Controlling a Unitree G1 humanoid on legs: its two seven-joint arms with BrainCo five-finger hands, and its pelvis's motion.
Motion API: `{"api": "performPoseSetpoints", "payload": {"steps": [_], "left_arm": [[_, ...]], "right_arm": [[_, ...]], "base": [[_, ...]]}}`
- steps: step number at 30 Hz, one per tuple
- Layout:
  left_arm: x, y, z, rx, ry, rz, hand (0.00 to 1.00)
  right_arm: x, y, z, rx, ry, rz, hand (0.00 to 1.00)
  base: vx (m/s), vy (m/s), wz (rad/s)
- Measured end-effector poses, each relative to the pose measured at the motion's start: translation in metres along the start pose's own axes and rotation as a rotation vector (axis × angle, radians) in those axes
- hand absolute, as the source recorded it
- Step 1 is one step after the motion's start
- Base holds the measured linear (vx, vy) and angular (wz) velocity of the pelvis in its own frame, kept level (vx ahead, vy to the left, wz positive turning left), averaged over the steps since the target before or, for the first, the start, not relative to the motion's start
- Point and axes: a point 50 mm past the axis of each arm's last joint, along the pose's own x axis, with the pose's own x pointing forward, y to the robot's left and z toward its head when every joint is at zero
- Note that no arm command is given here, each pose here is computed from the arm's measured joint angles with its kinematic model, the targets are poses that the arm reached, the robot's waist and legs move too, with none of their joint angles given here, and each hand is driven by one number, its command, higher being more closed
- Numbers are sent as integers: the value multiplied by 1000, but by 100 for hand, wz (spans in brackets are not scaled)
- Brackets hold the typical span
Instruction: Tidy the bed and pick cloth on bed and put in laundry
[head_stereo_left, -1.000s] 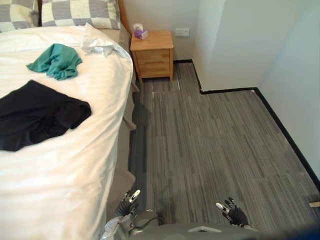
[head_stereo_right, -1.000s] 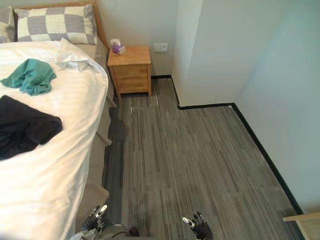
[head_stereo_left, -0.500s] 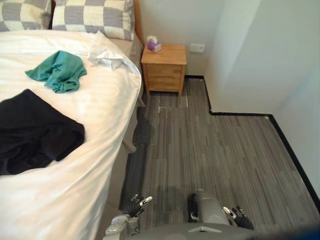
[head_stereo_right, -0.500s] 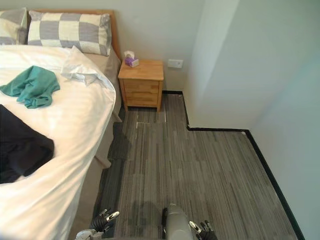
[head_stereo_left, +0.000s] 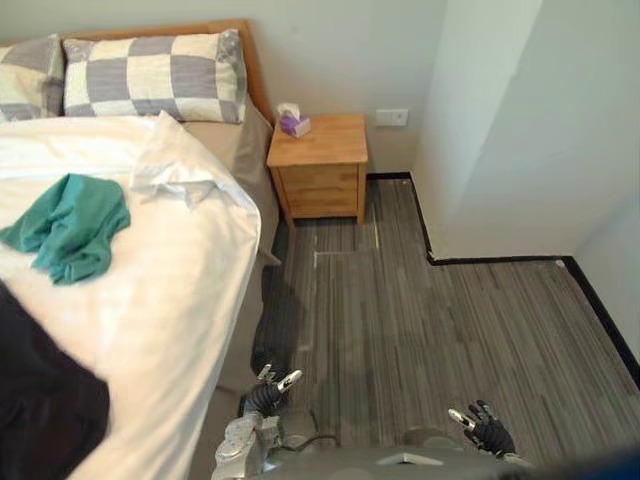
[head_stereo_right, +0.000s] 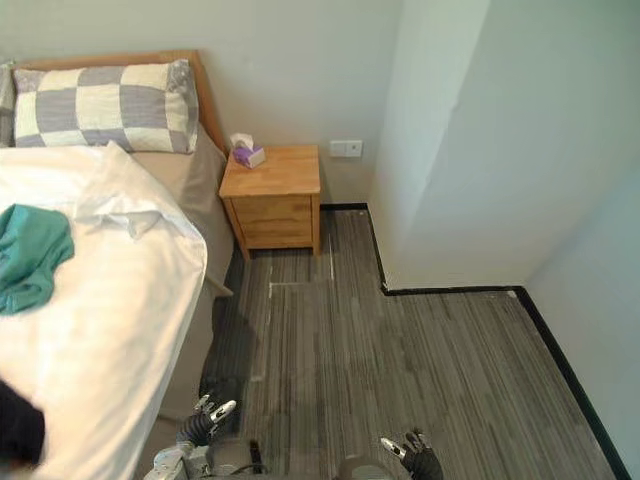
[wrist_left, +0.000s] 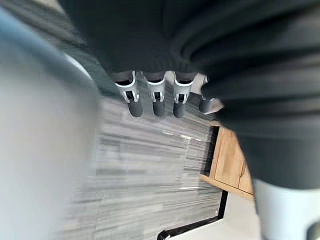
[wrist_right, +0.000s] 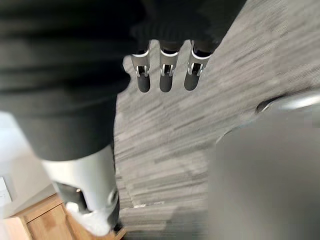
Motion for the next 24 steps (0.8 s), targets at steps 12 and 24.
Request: {"api": "performPoseSetpoints", "payload": {"steps": [12,24], "left_arm": [[2,-2,-5,40,52,-59,0],[4,-6,-14,58,129,-73,0]], "right_arm": [[3,18,-1,-35,-16,69,0],[5,4,14,-57,-87,18,0]], "base": [[396,211,-17],[304,-112,46]]}}
